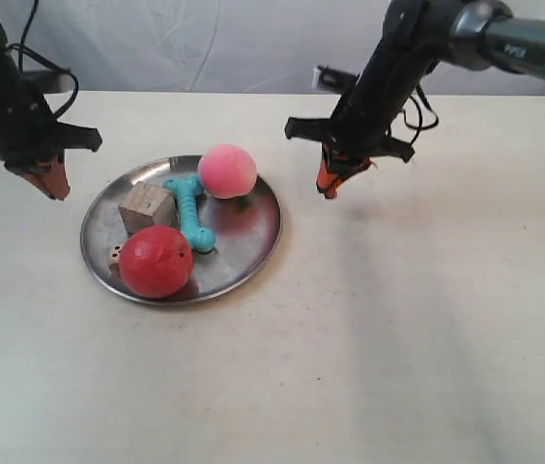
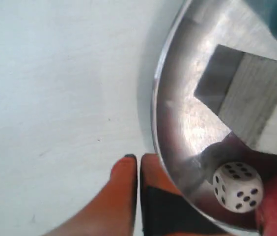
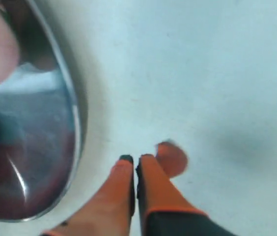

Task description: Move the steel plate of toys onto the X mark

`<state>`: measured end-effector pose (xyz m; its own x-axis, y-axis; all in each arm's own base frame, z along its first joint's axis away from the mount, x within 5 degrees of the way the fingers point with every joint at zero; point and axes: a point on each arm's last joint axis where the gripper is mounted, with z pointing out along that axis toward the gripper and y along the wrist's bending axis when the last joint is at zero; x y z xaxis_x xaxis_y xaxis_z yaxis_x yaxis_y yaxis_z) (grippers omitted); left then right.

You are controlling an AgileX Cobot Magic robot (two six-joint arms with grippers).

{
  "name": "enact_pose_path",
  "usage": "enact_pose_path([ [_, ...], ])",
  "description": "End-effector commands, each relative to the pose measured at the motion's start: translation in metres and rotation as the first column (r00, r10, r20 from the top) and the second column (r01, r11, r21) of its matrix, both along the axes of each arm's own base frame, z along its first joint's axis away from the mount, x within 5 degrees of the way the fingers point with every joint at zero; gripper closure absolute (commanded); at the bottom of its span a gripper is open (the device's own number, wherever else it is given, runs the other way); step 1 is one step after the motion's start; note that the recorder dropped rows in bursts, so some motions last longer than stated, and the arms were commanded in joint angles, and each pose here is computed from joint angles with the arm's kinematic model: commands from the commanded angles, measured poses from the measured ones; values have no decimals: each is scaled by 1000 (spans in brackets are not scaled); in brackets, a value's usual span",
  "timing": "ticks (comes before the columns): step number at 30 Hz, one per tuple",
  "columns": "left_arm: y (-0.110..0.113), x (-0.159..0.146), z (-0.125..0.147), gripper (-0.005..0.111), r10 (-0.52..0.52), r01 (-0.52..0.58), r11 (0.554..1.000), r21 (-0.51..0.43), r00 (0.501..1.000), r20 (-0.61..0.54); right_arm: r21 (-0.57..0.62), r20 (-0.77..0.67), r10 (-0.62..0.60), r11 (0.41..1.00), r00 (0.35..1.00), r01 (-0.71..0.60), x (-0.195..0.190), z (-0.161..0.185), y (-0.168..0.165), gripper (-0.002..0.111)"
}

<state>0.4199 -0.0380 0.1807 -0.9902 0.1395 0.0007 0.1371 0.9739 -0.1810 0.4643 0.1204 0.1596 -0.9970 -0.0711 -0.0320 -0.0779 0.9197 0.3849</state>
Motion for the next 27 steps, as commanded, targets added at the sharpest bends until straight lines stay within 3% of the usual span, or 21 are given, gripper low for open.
enact_pose_path([
  [1,-3,-13,66,106,-28,29,1000,-4,980,197,-3,181,68,998,981,-68,-14,75,-4,108],
  [5,-3,-45,129,106,-12,31,999,-36,894,447,-49,328,89,996,941,-77,-51,143,-11,108],
  [8,-4,-85,176,106,15,53,995,-86,763,646,-38,492,57,998,869,-44,-84,182,-17,108],
  [12,-3,-138,210,106,68,66,990,-129,571,818,-35,647,39,999,762,-21,-138,208,-28,108],
  [15,-2,-173,213,106,84,92,985,-147,489,868,-24,705,9,1000,709,11,-178,205,-38,108],
  [20,-3,-207,192,106,113,112,976,-185,468,876,14,779,-76,994,622,105,-228,163,-55,108],
  [24,-2,-214,161,106,130,85,975,-203,525,841,32,817,-118,987,565,160,-261,132,-67,108],
  [27,-1,-216,146,106,103,81,981,-179,562,821,21,802,-115,986,586,165,-280,113,-72,108],
])
